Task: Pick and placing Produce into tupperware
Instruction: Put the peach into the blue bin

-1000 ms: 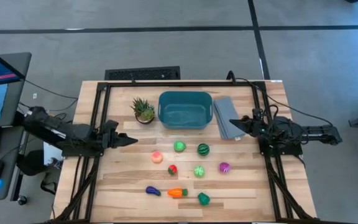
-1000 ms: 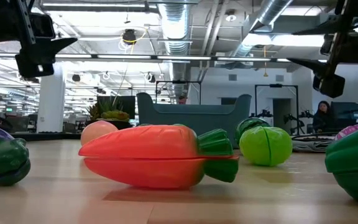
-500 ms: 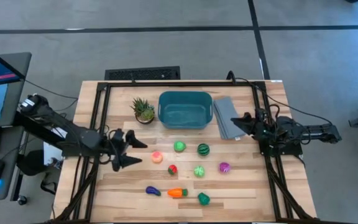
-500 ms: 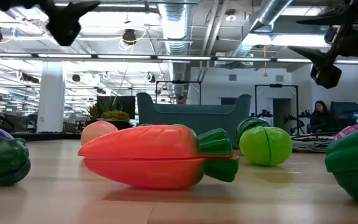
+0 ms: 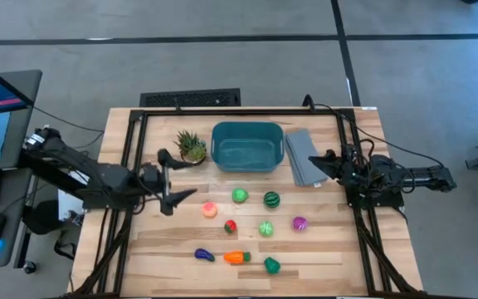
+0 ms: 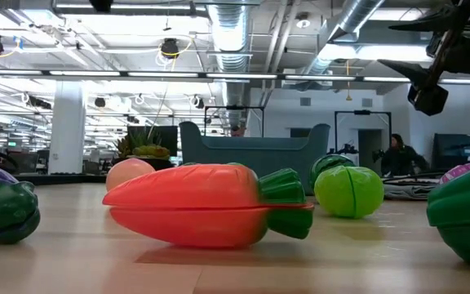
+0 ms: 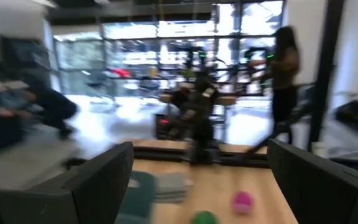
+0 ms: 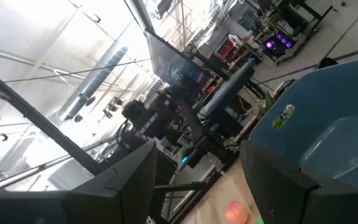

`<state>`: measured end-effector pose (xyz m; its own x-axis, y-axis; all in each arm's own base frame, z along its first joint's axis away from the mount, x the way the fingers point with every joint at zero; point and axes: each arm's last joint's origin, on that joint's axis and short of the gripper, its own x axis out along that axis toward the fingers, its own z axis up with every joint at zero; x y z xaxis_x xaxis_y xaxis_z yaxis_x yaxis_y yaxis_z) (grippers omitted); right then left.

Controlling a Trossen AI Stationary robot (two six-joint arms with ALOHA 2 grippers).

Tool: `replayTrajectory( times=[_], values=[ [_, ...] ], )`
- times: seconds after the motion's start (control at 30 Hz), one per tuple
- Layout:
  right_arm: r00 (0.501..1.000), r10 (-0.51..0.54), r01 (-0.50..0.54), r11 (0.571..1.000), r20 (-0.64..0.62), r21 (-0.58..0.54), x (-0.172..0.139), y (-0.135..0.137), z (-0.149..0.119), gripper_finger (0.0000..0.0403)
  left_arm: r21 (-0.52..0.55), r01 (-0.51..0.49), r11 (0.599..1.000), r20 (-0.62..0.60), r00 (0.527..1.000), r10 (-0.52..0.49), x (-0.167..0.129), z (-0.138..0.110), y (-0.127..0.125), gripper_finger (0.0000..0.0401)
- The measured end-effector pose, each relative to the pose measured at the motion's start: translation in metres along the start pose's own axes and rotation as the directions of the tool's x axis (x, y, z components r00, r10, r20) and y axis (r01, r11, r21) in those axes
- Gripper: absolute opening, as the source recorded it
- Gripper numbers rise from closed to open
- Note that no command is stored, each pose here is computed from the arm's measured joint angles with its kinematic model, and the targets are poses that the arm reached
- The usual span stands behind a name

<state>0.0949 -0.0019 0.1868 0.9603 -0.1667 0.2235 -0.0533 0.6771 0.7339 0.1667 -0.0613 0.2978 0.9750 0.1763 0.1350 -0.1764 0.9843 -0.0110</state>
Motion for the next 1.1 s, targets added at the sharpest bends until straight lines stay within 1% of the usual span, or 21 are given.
replayTrajectory(
  times=[0.1,0.17,0.27,0.33,0.63,0.73,0.87,0.97,1.1],
  values=[
    [1.0,0.0,0.0,1.0,0.0,-0.001,0.0,0.0,0.0,0.0256,0.052,-0.096,0.994,-0.008,0.995,0.097,-0.002,0.015,0.006,0.036],
    [1.0,0.0,0.0,1.0,0.0,-0.002,0.0,0.0,0.0,0.0256,0.068,-0.164,0.984,-0.011,0.986,0.165,-0.004,0.024,0.01,0.036],
    [1.0,0.0,0.0,1.0,0.0,-0.018,0.0,0.0,0.0,0.0256,0.082,-0.302,0.95,0.003,0.953,0.303,-0.009,0.034,0.017,0.036],
    [1.0,0.0,0.0,1.0,0.0,-0.019,0.0,0.0,0.0,0.0256,0.084,-0.346,0.935,0.009,0.938,0.346,-0.011,0.038,0.02,0.036],
    [0.999,-0.037,0.038,0.999,0.028,-0.028,0.0,-0.001,0.001,0.0256,0.043,-0.41,0.911,0.034,0.912,0.409,-0.023,0.048,0.03,0.036],
    [0.998,-0.046,0.047,0.998,0.031,-0.029,0.0,-0.002,0.0,0.0256,0.042,-0.404,0.914,0.033,0.915,0.403,-0.025,0.048,0.032,0.036],
    [0.998,-0.049,0.05,0.998,0.028,-0.03,0.0,-0.002,0.0,0.0256,0.087,-0.371,0.924,0.003,0.928,0.373,-0.028,0.044,0.033,0.0351],
    [0.998,-0.049,0.05,0.998,0.028,-0.03,0.0,-0.002,0.0,0.0256,0.113,-0.348,0.931,-0.028,0.935,0.353,-0.029,0.04,0.033,0.031],
    [0.998,-0.049,0.05,0.998,0.028,-0.033,0.0,-0.002,0.0,0.0256,0.142,-0.302,0.943,-0.065,0.947,0.313,-0.031,0.035,0.033,0.0225]
  ],
)
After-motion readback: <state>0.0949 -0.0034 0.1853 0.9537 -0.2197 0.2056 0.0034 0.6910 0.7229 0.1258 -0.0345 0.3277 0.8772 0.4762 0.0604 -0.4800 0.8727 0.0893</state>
